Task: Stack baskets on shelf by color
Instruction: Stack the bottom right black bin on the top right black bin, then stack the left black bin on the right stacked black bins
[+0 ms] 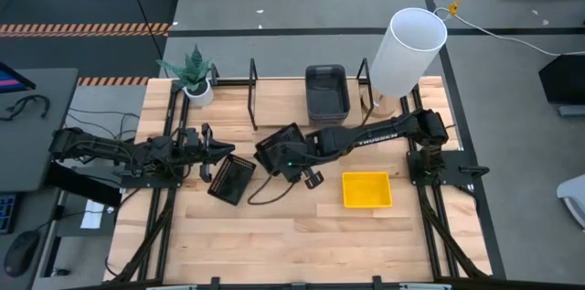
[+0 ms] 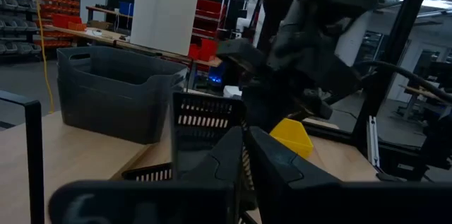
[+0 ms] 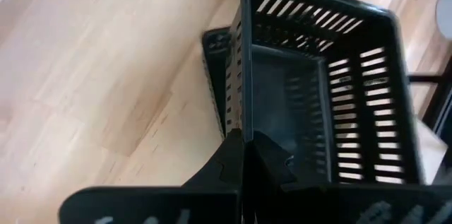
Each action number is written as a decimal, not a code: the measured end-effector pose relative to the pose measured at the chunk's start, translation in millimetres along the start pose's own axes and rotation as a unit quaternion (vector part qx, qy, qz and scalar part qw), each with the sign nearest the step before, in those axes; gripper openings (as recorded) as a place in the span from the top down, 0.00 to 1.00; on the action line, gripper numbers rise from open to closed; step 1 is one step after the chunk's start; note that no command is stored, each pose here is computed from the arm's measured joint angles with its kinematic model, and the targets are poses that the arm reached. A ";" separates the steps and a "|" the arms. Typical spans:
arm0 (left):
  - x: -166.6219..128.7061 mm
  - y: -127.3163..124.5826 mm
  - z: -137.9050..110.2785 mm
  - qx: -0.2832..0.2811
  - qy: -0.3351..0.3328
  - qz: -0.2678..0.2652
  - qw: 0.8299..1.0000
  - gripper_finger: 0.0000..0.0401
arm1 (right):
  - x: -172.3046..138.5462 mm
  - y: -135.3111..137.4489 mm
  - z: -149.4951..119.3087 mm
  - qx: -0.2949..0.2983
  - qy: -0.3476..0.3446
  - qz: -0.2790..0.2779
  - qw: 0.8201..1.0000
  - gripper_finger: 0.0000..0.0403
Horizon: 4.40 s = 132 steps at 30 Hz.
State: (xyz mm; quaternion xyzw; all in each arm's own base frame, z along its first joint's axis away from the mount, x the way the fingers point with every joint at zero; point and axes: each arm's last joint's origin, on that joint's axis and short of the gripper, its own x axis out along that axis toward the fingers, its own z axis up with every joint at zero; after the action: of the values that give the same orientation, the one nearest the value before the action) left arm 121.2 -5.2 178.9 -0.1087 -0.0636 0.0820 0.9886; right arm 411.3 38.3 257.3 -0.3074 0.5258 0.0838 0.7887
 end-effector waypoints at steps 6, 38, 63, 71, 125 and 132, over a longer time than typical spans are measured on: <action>0.0 0.0 0.0 0.000 0.000 0.000 1.000 0.91 | -1.3 -0.6 2.7 -0.025 0.000 -0.027 0.999 0.97; 0.0 0.0 0.0 0.000 0.000 0.000 1.000 0.91 | -2.5 8.5 3.8 -0.057 0.009 -0.011 0.998 0.97; 0.0 0.0 0.1 0.000 0.000 0.000 1.000 0.91 | 32.6 18.8 -10.2 -0.073 -0.003 -0.006 0.997 0.94; 0.0 0.0 0.1 0.000 0.000 0.000 1.000 0.93 | 31.9 21.9 -8.1 -0.042 -0.016 0.012 0.999 0.88; 6.9 -12.0 33.1 -0.149 0.047 -0.044 0.987 0.96 | -76.2 78.2 -23.0 0.236 -0.374 -0.122 0.888 0.74; 5.7 -25.9 57.9 -0.064 0.263 -0.035 0.962 0.96 | -73.5 99.0 -50.5 0.289 -0.413 -0.093 0.858 0.74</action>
State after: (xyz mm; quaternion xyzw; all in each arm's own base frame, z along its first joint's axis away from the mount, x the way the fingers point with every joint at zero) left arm 122.3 -17.3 241.4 -0.1870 0.1899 0.0114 0.9638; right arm 295.1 102.3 269.8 -0.0500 0.1209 -0.0262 0.9911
